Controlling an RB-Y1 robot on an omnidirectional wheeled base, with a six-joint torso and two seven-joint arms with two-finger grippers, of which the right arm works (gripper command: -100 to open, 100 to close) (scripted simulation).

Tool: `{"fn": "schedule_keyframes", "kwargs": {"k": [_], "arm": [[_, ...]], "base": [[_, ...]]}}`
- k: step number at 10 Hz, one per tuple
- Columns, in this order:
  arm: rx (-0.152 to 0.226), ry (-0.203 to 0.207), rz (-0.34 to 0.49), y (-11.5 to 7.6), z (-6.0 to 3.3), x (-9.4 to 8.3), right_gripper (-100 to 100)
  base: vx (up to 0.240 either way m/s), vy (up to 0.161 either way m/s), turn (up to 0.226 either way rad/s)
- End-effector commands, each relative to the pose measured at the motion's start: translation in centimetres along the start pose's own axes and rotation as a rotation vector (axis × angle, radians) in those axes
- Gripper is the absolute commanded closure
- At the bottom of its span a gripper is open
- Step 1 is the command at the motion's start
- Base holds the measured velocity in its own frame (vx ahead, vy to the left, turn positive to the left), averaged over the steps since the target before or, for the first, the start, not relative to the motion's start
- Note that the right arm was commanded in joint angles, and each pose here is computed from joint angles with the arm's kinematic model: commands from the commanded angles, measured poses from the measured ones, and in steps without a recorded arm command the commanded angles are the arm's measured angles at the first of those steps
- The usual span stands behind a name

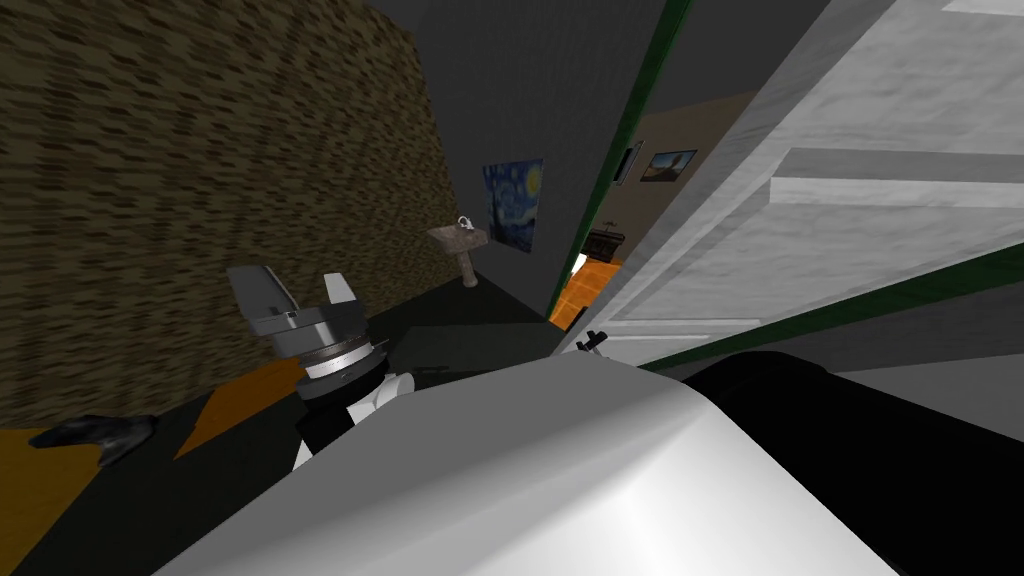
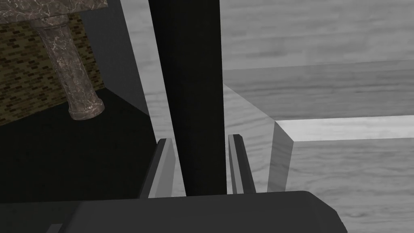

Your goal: Pull the door open

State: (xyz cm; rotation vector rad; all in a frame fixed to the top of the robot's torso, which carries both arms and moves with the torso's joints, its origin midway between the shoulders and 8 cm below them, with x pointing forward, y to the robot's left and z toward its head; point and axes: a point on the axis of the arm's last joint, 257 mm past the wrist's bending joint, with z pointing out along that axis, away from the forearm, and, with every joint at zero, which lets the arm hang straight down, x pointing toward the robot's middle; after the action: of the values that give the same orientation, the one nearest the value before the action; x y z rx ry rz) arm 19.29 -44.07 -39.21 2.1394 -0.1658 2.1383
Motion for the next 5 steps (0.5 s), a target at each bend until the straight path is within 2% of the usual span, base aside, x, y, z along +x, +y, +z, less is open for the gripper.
{"fn": "schedule_keyframes", "kwargs": {"k": [1,5], "arm": [[0.020,-0.001,0.002,-0.6,-0.21,-0.1,100],[0.088,0.000,0.001,-2.2,-0.83,0.0,100]], "base": [[-0.196,-0.064,0.058],[-0.198,-0.045,0.064]]}}
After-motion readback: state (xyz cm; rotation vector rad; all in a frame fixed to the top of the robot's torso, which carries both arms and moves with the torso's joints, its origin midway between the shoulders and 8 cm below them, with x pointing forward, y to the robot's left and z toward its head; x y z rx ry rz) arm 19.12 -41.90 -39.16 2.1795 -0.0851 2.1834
